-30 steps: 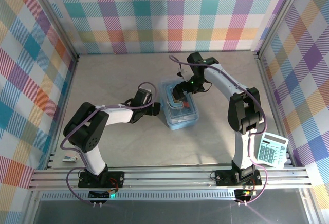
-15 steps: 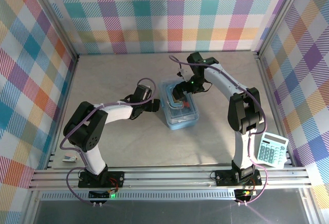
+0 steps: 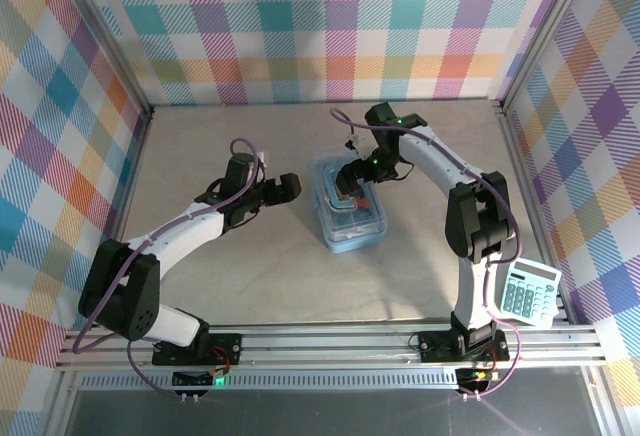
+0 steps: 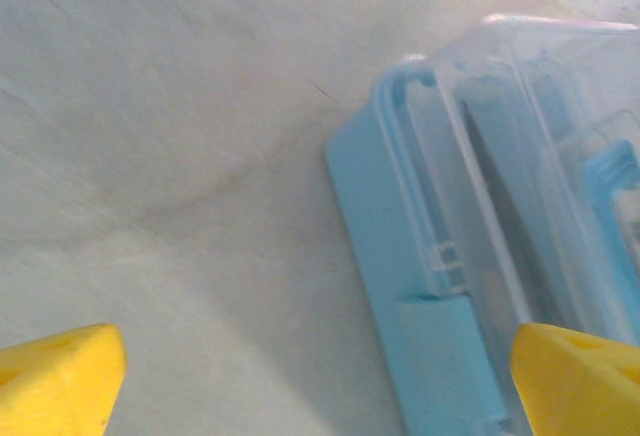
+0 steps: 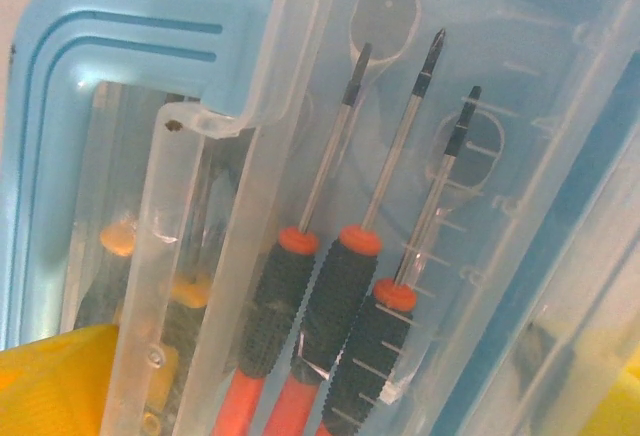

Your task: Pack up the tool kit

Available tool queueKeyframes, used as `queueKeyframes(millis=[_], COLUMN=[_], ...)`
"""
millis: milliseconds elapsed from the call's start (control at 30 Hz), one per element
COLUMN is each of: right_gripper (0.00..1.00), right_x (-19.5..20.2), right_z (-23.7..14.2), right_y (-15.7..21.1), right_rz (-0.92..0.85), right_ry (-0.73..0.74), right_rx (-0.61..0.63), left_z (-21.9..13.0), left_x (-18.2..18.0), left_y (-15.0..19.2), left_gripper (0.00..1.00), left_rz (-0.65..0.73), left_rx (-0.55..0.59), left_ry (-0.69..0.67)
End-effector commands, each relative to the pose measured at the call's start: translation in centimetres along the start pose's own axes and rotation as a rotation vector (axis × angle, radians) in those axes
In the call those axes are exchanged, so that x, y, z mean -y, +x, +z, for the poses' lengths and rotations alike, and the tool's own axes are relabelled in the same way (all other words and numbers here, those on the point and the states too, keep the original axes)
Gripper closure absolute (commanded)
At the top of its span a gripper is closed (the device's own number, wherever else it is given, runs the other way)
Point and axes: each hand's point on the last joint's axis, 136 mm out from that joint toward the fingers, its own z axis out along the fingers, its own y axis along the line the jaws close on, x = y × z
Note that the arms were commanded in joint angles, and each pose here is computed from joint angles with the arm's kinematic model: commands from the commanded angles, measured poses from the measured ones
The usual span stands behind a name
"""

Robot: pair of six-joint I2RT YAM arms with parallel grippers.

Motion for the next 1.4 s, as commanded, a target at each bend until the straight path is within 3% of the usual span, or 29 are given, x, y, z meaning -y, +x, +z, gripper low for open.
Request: queueKeyframes(millis=[0,100,433,900,1033,1367], right_gripper=[0.01,0.01,0.01,0.01,0.01,0.01], right_x=[-2.1,-2.2,-2.0,-1.8,-1.8,-1.7], right_z=[0.7,0.8,1.0,1.0,1.0,1.1], right_y=[2.3,2.3,2.3,2.2,2.2,2.2], right_rz=[0.001,0.001,0.005,0.004,0.006,0.009], right_ry=[-0.097,-0.100,-0.107,-0.112,-0.113,-0.114], right_rx=[-0.074,-0.071,-0.070,-0.070,-0.068,-0.070], left_z=[1.0,2.1,4.1,6.5,6.1,6.1], left_x=[1.7,2.8,4.9,3.2,2.1,2.5], left_y=[3.4,4.6,4.7,6.6,7.0,6.6], left_gripper=[0.13,0.32,0.33,0.36,0.43,0.69], left_rz=[-0.129,-0.178,-0.177,-0.202,-0.185,-0.179], left_rx=[-0.165,-0.223,-0.236,-0.277,-0.284,-0.298], left_ry=[0.121,0.185,0.235,0.176,0.115,0.110])
